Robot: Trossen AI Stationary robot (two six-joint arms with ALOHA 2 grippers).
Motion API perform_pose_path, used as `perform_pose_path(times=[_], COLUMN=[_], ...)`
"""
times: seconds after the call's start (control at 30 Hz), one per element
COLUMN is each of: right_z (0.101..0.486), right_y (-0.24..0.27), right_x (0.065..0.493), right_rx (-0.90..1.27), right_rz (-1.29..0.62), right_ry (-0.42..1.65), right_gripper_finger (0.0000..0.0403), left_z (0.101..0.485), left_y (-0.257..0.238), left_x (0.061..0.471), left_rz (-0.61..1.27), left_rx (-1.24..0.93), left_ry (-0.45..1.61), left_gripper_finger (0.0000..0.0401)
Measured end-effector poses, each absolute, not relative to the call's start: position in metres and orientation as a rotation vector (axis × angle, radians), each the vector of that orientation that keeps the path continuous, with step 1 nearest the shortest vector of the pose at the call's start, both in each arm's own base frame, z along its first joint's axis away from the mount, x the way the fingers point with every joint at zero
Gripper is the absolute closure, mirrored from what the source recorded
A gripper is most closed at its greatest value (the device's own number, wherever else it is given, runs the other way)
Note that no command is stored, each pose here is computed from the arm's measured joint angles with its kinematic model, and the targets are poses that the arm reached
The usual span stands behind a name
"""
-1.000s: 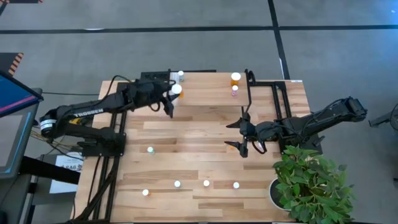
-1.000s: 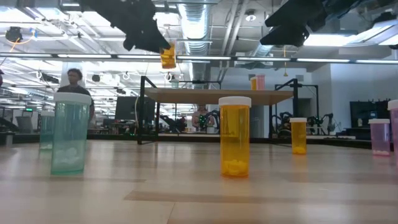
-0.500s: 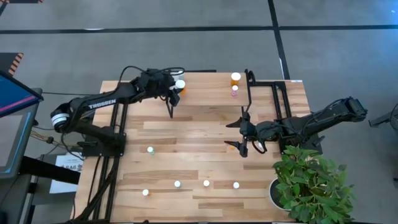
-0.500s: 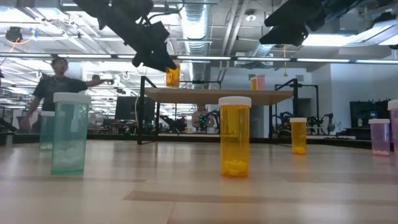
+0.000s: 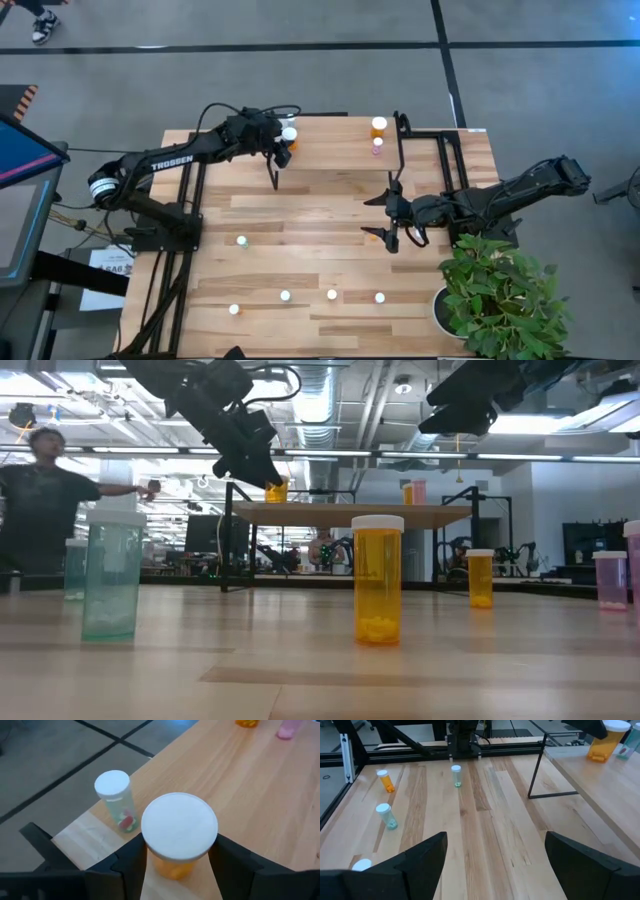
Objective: Pick and place medicine bottles onto shelf by color
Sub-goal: Put the big orange pill bottle on the shelf, then put the top blue pill bottle on the shelf
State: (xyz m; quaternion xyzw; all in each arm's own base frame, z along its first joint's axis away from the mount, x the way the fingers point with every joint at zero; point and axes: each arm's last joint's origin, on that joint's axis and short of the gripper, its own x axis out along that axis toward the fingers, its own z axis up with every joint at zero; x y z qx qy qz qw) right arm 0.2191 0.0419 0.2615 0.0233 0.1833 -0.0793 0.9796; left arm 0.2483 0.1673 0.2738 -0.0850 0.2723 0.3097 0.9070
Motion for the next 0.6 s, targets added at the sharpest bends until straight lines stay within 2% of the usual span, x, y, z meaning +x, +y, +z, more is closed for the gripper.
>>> perform_pose_path(times=[0.3, 0.6], right_z=[0.262, 0.262], right_y=[0.042, 0.042], right_x=[0.219, 0.219], right_rx=[0.047, 0.047], right_rz=[-0.16, -0.159], right_ry=[0.369, 0.368], right_gripper_finger=[0.0046, 0.0046], left_z=[0.28, 0.322], left_y=[0.168, 0.163], left_x=[0.249, 0.251], left_rz=[0.641, 0.576], left_rx=[-0.176, -0.177], left_ry=[0.558, 0.593], left_gripper_finger=[0.0156, 0.0143])
